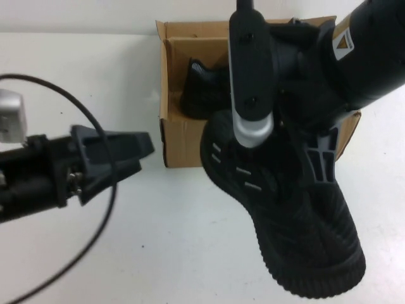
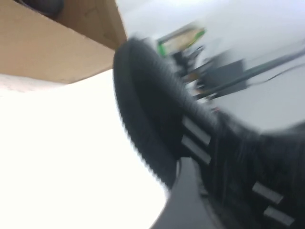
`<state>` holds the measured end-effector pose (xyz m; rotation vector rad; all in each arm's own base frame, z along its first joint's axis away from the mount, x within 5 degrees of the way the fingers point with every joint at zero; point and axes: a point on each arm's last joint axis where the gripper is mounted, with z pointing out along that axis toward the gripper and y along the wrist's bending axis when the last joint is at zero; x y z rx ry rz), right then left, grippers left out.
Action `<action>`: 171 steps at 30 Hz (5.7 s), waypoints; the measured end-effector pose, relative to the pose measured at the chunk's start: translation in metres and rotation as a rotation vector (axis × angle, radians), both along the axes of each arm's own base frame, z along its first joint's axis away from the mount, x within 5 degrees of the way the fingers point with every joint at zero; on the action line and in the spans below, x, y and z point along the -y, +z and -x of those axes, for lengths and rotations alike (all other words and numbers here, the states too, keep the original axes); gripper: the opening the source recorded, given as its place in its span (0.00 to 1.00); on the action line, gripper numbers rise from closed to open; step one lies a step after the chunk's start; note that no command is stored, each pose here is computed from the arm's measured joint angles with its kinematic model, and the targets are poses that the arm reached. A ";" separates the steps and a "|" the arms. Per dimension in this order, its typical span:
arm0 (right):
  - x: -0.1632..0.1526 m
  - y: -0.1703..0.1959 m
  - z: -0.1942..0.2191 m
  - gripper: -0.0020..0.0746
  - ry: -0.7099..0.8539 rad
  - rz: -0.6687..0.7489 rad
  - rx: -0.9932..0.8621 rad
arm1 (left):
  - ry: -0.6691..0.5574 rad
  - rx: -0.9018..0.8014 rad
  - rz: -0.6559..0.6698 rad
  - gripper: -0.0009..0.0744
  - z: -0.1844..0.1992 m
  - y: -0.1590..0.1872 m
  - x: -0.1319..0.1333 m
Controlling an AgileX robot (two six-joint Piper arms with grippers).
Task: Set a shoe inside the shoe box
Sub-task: Hand over the shoe, then place the shoe in the shoe box
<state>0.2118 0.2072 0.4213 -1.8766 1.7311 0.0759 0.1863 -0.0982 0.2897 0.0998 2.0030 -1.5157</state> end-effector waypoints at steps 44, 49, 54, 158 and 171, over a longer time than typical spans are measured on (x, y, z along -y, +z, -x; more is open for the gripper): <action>-0.014 0.009 0.023 0.02 0.226 -0.184 -0.121 | -0.195 -0.234 0.068 0.22 -0.048 -0.013 0.038; -0.013 0.008 0.022 0.04 0.054 -0.214 -0.218 | -0.185 -0.227 0.059 0.22 -0.049 -0.014 0.038; -0.010 0.006 0.018 0.39 -0.132 -0.228 -0.284 | -0.156 -0.213 0.037 0.22 -0.052 -0.016 0.037; 0.003 -0.081 -0.070 0.83 -1.411 -1.243 -1.471 | 0.370 -0.062 -0.209 0.22 -0.093 -0.005 0.009; -0.006 -0.095 -0.081 0.66 -1.430 -1.250 -1.529 | 0.367 -0.056 -0.215 0.22 -0.092 -0.006 0.009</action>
